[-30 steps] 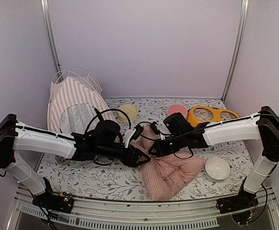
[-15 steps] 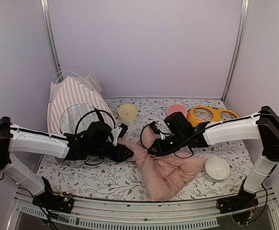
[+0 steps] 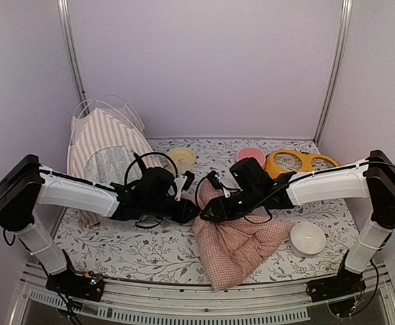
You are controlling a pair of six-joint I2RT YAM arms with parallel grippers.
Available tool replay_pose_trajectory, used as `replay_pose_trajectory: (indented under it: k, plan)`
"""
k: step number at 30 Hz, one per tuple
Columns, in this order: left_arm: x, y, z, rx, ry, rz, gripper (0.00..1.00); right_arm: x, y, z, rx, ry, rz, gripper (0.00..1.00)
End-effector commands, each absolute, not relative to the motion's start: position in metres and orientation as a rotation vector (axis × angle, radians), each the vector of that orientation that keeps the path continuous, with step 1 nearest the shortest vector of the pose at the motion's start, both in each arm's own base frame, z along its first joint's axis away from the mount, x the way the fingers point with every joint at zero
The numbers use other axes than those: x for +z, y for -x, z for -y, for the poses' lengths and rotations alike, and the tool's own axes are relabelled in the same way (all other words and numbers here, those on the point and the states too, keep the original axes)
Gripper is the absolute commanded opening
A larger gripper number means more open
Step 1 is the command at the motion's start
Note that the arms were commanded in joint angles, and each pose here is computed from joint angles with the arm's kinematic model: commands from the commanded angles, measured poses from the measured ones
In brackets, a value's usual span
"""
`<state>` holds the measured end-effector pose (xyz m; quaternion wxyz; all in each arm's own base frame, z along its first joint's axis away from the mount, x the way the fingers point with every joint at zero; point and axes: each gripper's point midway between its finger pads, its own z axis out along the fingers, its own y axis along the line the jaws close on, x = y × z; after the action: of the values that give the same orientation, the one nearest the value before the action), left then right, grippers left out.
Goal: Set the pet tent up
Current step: Pick up the cushion from the center of the board.
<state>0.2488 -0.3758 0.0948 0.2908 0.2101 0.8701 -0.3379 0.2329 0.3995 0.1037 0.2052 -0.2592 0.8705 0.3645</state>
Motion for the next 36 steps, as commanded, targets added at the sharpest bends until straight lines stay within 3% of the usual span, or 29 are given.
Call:
replay_pose_trajectory:
  k: [1,8,12,15,19,21,25,36]
  plan:
    - [0.108,-0.251,0.392,-0.973,-0.593,-2.263,0.17,0.118,-0.229,-0.411,1.048,0.765,-2.371,0.66]
    - [0.117,-0.253,0.397,-0.992,-0.593,-2.235,0.17,0.092,-0.233,-0.406,0.879,0.774,-2.444,0.68]
    - [0.125,-0.255,0.399,-0.992,-0.594,-2.22,0.17,0.074,-0.236,-0.398,0.77,0.775,-2.491,0.64]
    - [0.13,-0.257,0.397,-0.979,-0.587,-2.211,0.18,0.067,-0.239,-0.392,0.721,0.757,-2.511,0.53]
    - [0.14,-0.259,0.385,-0.93,-0.553,-2.205,0.2,0.071,-0.243,-0.389,0.696,0.725,-2.506,0.27]
    - [0.146,-0.258,0.374,-0.901,-0.521,-2.204,0.25,0.075,-0.246,-0.388,0.69,0.704,-2.497,0.11]
    - [0.151,-0.256,0.342,-0.813,-0.421,-2.222,0.38,0.086,-0.253,-0.387,0.691,0.656,-2.474,0.0]
    - [0.11,-0.234,0.209,-0.382,0.044,-2.377,0.69,0.15,-0.28,-0.384,0.894,0.481,-2.299,0.0]
